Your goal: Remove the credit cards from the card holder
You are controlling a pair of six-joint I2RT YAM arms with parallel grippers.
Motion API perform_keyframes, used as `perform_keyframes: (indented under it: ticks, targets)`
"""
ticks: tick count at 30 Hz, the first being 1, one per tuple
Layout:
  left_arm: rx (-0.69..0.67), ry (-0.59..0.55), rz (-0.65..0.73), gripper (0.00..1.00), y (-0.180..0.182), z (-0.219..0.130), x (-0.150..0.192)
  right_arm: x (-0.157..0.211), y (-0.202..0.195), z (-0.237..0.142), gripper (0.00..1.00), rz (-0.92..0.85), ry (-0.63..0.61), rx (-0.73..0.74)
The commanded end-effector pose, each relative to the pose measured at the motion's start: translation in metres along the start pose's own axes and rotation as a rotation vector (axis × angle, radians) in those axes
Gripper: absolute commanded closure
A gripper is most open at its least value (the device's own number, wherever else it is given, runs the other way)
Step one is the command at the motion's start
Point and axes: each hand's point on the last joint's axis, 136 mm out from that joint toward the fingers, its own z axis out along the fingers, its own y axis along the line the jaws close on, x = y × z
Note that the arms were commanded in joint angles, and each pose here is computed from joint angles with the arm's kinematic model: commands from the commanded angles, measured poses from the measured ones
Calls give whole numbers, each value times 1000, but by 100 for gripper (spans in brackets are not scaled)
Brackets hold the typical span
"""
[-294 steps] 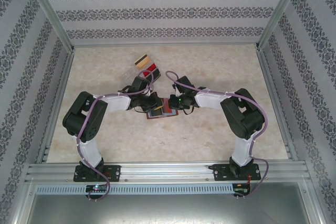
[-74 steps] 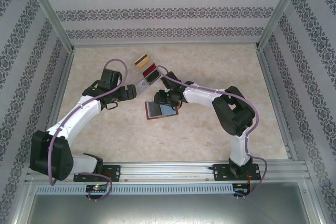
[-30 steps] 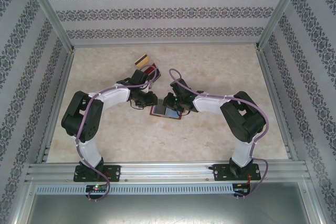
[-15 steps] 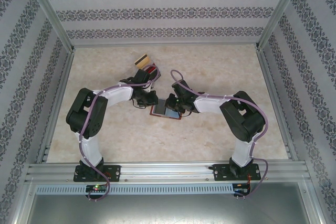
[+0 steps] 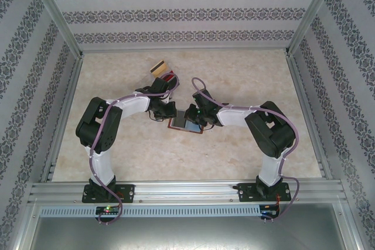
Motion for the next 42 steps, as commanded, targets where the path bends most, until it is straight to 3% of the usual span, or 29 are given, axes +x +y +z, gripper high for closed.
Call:
perform_keyframes:
  ticks: [1,11,23,42]
  targets:
    - [-66,42,-28,90,13,11,10,2,-12,4,86,25,9,20]
    - [-74,45,-27,91,16,11,12,3,-20,3,85,26,5,63]
    - [-46,81,-34,92,13,18,18,7,-4,11,83,14,44,-26]
    - [-46,79,-17,89,9,11,15,2,1,3,94,-14,23,-31]
